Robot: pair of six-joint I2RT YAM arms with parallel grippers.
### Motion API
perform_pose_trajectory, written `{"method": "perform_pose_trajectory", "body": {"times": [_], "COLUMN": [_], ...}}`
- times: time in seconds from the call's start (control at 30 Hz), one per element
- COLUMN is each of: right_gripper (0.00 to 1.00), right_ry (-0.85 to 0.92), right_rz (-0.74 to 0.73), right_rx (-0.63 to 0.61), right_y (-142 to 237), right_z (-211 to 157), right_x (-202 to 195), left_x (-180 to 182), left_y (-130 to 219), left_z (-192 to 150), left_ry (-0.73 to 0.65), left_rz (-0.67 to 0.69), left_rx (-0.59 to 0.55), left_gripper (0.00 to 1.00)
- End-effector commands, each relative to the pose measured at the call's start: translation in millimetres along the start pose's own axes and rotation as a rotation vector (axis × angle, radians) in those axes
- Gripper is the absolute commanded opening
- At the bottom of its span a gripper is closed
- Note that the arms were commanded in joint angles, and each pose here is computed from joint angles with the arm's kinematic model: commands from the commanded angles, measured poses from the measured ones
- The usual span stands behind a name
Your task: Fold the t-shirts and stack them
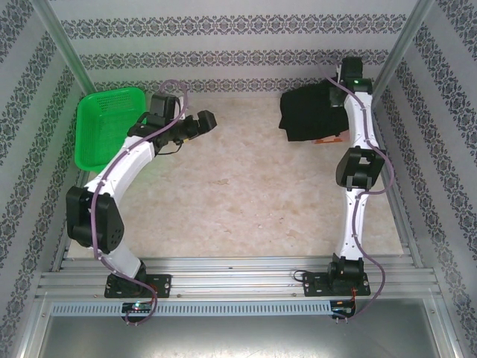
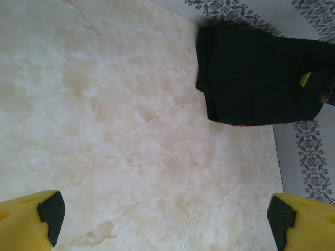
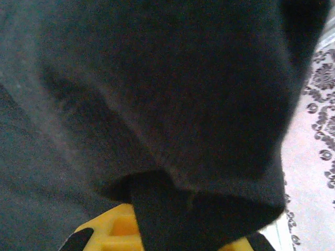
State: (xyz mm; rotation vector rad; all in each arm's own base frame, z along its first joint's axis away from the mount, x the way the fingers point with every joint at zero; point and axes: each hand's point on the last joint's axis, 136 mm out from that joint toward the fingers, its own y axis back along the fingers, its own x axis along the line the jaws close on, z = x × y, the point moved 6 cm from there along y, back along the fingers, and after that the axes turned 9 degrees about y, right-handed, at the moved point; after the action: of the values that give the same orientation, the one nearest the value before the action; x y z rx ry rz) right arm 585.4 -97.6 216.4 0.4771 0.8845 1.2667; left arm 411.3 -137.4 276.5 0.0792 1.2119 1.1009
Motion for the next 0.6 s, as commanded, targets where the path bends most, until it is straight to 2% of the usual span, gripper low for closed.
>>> {"method": "perform_pose_trajectory", "body": {"times": [0.0,0.07,0.13,0.2,0.3,0.33,0.47,0.57], "right_gripper": [0.01,0.02,0.13,0.15,0.68,0.78,0.86,0.87], "right_ry": [-0.033,-0.057,-0.102,-0.124,-0.168,-0.193,-0.3,-0.399], "right_rz": [-0.067,-0.06,-0.053,-0.025,-0.017,-0.033,-0.062,-0.05], "right_rx": [-0.08,-0.087,-0.089,-0.096,-0.094,-0.086,-0.068,-0.067], "right_y": [-4,-12,-21,-27,-40,-46,-50,-37], "right_z": [12,8,3,1,-4,-7,-17,-19], "right_x": [-28,-37,-46,-47,-49,-52,-69,-84], "left_x": [16,20,23,26,33,35,34,31], "left_y": [6,9,15,19,24,26,35,43], "left_z": [-15,-17,-17,-18,-17,-17,-15,-12], "left_ry": [-0.006,-0.004,-0.005,-0.003,0.008,0.014,0.009,-0.008], "left_rz": [0.078,0.093,0.115,0.142,0.168,0.176,0.193,0.198], "left_rx": [0.043,0.045,0.046,0.047,0.042,0.042,0.036,0.014], "left_gripper": [1.0,1.0,1.0,1.0,1.0,1.0,1.0,1.0]}}
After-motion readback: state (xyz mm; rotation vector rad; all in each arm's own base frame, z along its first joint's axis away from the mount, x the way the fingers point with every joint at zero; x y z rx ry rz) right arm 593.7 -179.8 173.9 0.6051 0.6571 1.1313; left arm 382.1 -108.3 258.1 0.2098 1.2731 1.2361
